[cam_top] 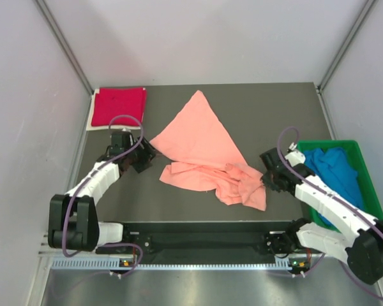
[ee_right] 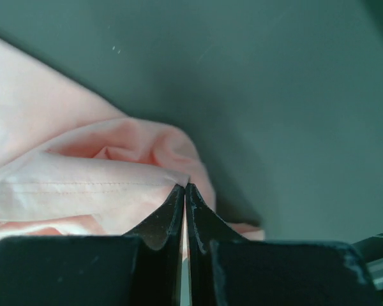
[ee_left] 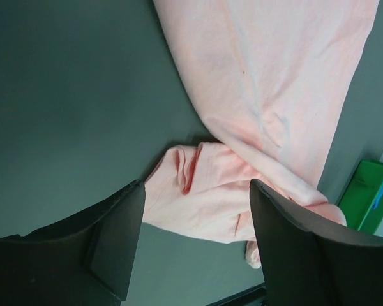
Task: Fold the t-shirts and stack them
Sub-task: Flatten the tshirt out
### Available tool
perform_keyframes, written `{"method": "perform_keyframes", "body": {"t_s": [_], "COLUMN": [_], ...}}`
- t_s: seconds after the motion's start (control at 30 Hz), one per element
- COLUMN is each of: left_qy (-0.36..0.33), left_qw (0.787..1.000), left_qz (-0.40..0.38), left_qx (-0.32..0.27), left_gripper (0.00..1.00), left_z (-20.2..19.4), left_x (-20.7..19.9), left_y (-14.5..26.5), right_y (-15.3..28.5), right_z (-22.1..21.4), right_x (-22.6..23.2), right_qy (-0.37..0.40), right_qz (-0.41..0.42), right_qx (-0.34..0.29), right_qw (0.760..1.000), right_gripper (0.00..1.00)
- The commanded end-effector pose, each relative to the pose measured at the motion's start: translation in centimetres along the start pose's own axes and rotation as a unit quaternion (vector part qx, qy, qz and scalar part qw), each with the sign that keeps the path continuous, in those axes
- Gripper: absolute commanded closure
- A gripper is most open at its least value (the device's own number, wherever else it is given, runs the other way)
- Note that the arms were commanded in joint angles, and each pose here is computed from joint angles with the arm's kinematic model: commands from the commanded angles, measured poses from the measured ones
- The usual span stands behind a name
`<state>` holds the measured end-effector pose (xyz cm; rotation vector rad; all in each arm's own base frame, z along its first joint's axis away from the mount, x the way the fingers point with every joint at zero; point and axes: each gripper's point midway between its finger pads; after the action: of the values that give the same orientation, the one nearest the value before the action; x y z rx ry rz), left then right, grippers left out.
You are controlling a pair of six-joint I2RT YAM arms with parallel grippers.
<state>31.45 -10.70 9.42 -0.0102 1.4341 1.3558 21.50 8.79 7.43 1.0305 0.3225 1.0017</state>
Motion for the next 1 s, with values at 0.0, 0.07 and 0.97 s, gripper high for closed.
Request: {"method": "perform_keyframes", "body": {"t_s": [0.0,0.07,0.97], "left_qy": [-0.010,-0.008,-0.002], "left_qw": [0.999,0.999,0.978], "left_qz": [-0.035,-0.012,0.207], "left_qx": [-0.036,-0.046,-0.026], "left_gripper": [0.29,0.29,0.60], "left_z": [3.1,4.4,9.1], "left_x": [-3.0,-2.9,-1.6], "left_y": [-0.8,-1.8,-13.2], "right_y": [1.6,2.1,3.7], "right_z": [3.3,3.9,3.8], "right_x": [-1.1,-0.6,2.8], "right_qy": [0.062,0.077,0.112], "right_qz": [-0.003,0.013,0.130], "right_qx": [-0.037,-0.042,-0.047], "right_qw": [0.997,0.996,0.984], "right_gripper": [1.00,1.00,1.00]}}
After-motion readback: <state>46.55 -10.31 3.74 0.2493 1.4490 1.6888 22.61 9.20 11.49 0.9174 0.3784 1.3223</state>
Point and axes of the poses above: each gripper's point midway between its finger pads, its own y axis back along the fingers, its own x axis along the line the jaws close on, z = x × y, and after that the axes turned 5 degrees about y, right-handed
